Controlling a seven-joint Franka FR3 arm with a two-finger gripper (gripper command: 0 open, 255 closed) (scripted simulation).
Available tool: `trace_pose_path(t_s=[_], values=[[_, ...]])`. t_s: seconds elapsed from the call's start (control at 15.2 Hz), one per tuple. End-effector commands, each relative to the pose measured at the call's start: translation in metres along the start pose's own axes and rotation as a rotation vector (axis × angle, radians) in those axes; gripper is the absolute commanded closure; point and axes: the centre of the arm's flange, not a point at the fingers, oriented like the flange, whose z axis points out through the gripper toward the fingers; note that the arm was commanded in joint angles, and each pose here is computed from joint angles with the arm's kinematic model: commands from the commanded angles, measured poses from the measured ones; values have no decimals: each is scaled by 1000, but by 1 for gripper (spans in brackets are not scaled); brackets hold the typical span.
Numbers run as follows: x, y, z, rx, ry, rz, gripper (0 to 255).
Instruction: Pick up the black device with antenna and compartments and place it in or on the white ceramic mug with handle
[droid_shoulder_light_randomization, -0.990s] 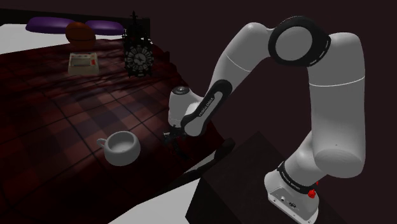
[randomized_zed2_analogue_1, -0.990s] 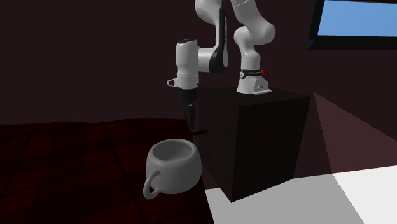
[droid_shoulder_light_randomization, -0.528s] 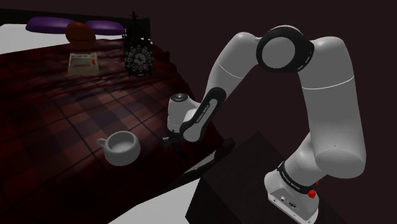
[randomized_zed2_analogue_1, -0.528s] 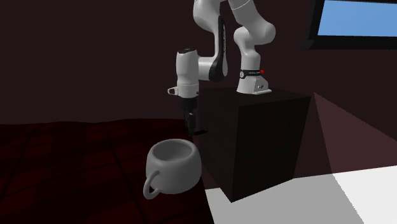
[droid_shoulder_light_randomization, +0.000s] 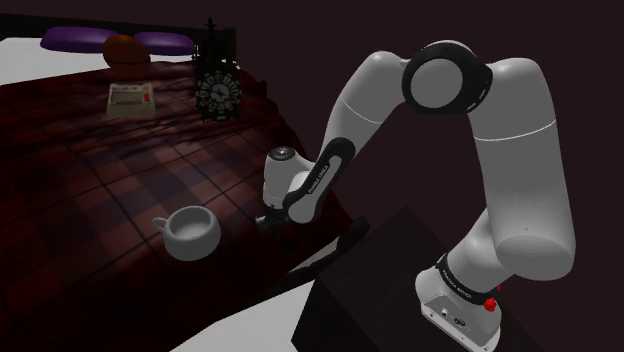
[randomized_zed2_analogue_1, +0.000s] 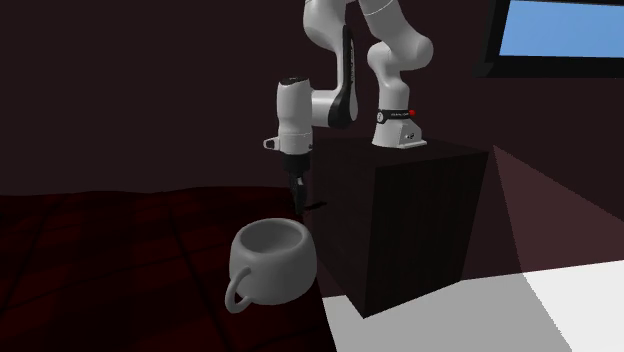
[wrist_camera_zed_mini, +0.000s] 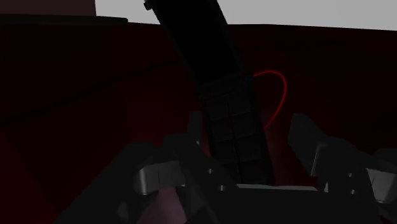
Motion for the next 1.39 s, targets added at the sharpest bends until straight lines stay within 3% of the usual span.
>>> trace_pose_path(t_s=[0.0,0.53,1.32], values=[[0,0,0,0,0,0,255],[0,0,0,0,0,0,255],[-1,1,-63,0,0,0,255]])
